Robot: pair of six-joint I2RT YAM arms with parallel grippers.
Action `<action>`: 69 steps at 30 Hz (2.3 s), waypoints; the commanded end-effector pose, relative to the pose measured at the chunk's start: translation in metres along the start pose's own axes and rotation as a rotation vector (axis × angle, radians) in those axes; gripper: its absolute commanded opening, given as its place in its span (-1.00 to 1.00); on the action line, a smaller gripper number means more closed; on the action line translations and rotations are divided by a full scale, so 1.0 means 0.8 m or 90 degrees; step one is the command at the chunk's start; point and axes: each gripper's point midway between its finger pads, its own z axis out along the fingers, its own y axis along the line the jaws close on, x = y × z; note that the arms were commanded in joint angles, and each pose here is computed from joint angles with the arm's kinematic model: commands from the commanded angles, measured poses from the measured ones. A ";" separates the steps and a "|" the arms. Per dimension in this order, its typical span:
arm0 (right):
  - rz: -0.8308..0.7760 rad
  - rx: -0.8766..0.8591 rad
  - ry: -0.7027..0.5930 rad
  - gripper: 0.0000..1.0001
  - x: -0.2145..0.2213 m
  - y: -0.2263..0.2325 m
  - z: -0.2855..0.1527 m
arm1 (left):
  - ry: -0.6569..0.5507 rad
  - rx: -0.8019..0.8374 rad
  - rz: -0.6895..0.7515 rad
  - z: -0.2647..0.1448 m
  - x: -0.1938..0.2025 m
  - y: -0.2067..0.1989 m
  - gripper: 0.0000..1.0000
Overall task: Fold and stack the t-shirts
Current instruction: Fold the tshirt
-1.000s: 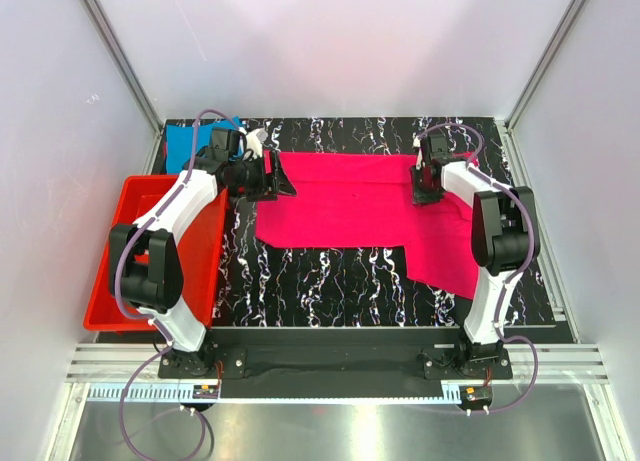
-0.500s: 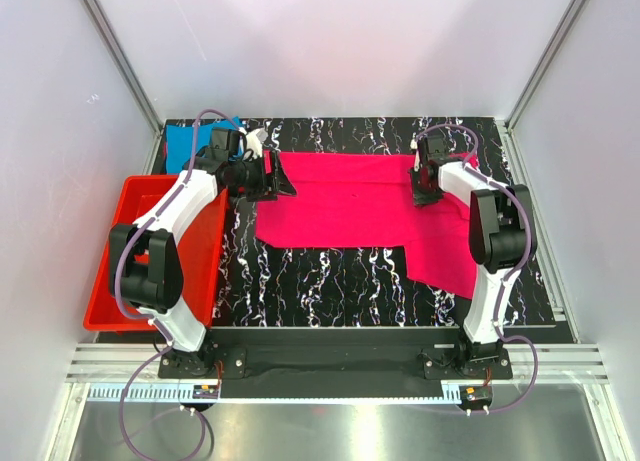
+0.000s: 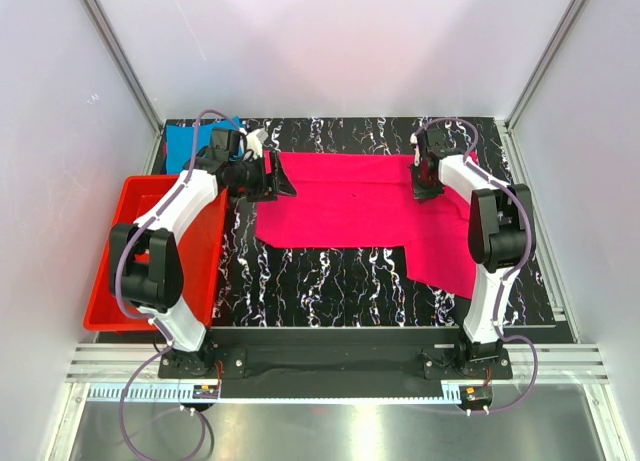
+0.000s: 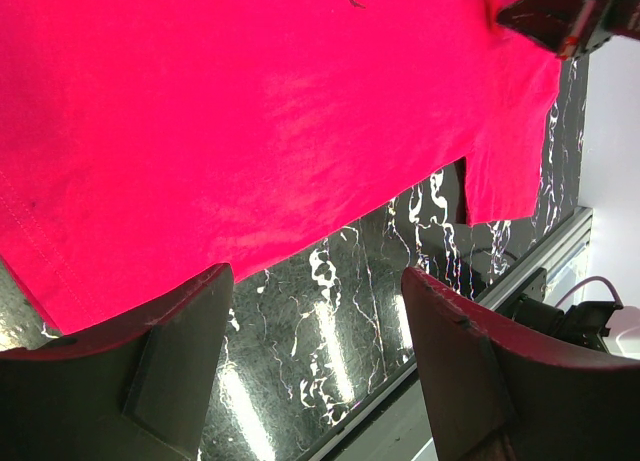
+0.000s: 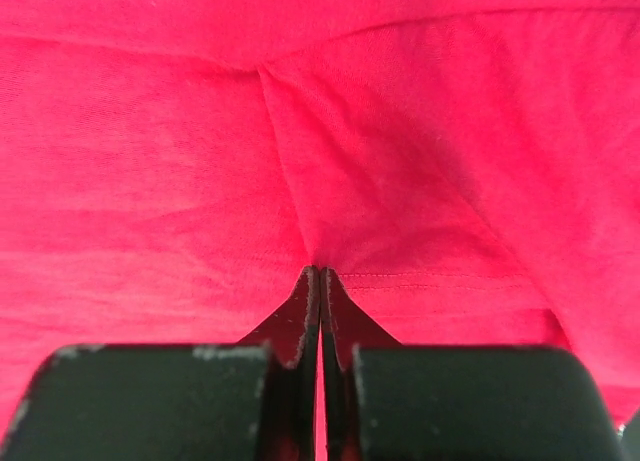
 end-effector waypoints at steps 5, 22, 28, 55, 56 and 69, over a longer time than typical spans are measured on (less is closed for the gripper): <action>-0.012 -0.046 -0.004 -1.00 -0.021 0.020 -0.038 | -0.016 0.012 0.022 0.001 -0.014 -0.006 0.48; 0.026 -0.160 0.050 -0.56 -0.004 0.062 -0.030 | -0.020 -0.037 0.013 -0.003 -0.013 0.009 0.50; 0.135 -0.062 -0.010 -0.14 -0.038 0.030 -0.081 | -0.063 -0.147 0.012 -0.035 -0.024 0.030 0.55; 0.881 0.391 0.152 -0.02 0.292 -0.105 -0.196 | -0.070 0.002 -0.085 -0.053 0.065 0.020 0.91; 0.891 0.406 0.166 -0.01 0.305 -0.104 -0.193 | -0.069 0.001 -0.079 -0.052 0.067 0.019 0.91; 1.021 0.388 0.168 -0.01 0.324 -0.094 -0.135 | -0.072 0.056 -0.055 -0.053 0.074 -0.007 0.92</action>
